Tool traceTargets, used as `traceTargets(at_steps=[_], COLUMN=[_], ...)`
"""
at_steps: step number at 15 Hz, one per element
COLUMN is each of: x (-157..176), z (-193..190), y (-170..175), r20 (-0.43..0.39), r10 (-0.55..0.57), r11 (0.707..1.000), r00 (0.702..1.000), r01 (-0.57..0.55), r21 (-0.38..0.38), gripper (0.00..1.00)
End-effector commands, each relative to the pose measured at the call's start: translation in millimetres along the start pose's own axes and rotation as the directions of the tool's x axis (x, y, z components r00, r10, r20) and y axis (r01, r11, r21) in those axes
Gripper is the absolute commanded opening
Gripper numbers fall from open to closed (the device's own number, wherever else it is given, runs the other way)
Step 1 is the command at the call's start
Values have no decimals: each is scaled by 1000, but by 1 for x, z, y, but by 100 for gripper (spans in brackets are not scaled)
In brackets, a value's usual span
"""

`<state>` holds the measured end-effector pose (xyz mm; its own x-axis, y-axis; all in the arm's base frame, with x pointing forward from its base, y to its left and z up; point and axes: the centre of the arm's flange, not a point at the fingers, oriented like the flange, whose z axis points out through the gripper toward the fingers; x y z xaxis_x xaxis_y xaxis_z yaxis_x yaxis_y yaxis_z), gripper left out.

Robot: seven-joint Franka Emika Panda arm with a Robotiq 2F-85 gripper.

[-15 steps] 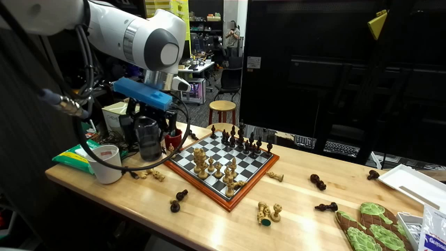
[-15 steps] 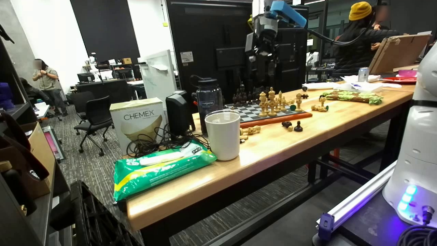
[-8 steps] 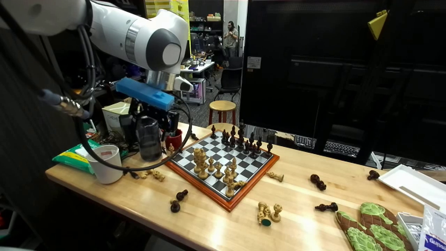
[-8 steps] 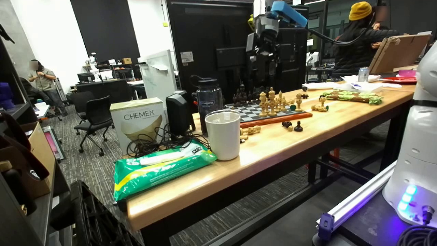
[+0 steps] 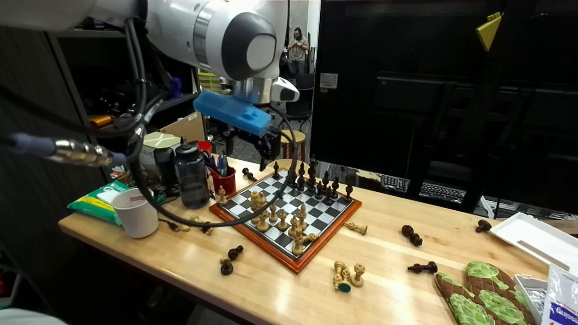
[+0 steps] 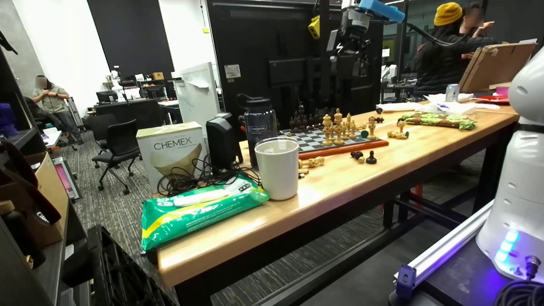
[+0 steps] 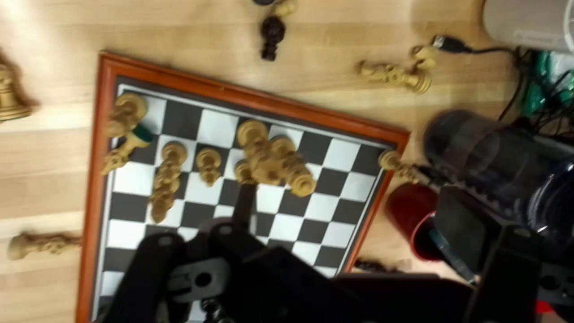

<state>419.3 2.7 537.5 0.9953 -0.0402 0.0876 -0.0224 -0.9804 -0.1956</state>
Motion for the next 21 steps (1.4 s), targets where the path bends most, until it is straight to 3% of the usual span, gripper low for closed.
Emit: traceTargets(at_steps=[1, 6, 9, 11, 12, 14, 18, 21], x=[-4, 2, -3, -6, -2, -4, -3, 10], z=[-12, -8, 6, 13, 6, 12, 13, 28], y=[50, 107, 129, 132, 136, 138, 137, 141], r20=[-155, -319, -386, -395, -371, -375, -378, -342], r10=[93, 254, 340, 425, 369, 410, 421, 485], r11=[990, 929, 862, 811, 856, 830, 824, 813], r00=[984, 913, 858, 814, 852, 832, 825, 805], r01=[-107, -322, -448, -536, -467, -510, -521, -559], r21=[-90, -181, -237, -232, -222, -224, -220, -164], gripper=[100, 100, 100, 100, 100, 100, 100, 100])
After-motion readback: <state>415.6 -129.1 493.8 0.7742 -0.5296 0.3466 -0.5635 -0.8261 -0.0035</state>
